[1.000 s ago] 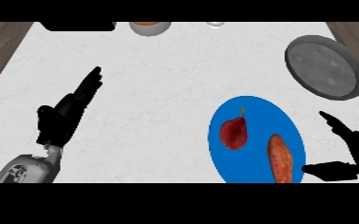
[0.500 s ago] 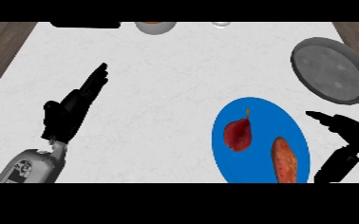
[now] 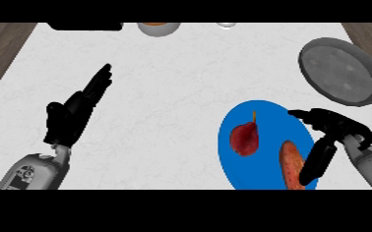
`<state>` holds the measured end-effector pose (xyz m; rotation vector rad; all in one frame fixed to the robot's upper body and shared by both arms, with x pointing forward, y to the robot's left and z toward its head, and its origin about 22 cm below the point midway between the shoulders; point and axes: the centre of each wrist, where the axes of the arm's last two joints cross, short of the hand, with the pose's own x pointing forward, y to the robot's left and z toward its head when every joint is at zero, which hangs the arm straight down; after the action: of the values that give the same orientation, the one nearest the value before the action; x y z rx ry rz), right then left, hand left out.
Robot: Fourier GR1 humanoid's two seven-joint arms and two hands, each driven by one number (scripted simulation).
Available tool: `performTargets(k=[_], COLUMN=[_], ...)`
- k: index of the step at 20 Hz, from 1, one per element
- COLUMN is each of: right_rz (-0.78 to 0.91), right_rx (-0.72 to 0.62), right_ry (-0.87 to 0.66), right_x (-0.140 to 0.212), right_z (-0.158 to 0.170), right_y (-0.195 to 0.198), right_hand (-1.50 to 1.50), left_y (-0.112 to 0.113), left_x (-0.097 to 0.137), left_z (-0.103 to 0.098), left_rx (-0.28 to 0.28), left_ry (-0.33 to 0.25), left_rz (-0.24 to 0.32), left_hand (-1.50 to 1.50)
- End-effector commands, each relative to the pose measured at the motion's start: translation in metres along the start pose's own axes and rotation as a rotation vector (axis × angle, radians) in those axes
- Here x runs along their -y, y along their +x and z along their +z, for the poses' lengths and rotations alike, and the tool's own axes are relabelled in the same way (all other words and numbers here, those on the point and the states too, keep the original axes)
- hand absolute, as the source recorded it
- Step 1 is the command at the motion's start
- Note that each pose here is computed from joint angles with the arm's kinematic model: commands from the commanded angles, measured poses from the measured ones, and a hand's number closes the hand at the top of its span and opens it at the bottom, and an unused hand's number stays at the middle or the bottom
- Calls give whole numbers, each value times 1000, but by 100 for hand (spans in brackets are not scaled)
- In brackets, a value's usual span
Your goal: Pick the sweet potato from the plate and place it in the pan
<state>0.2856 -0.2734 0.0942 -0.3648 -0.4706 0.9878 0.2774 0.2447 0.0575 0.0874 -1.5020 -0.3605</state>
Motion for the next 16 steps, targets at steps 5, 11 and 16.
performTargets(k=[5, 11, 16], right_rz=[119, 143, 119], right_rx=[-174, -193, -187], right_ry=[26, 43, 11], right_x=[-15, -30, -34], right_z=[-1, -6, -8], right_y=[14, 9, 2], right_hand=[-150, -150, -150], left_y=[-6, -11, -5], left_x=[-6, -2, 4], left_z=[7, 1, 12], left_rx=[-6, 7, -7], left_ry=[-9, 12, 11], left_rz=[12, 11, -3], left_hand=[0, 0, 0])
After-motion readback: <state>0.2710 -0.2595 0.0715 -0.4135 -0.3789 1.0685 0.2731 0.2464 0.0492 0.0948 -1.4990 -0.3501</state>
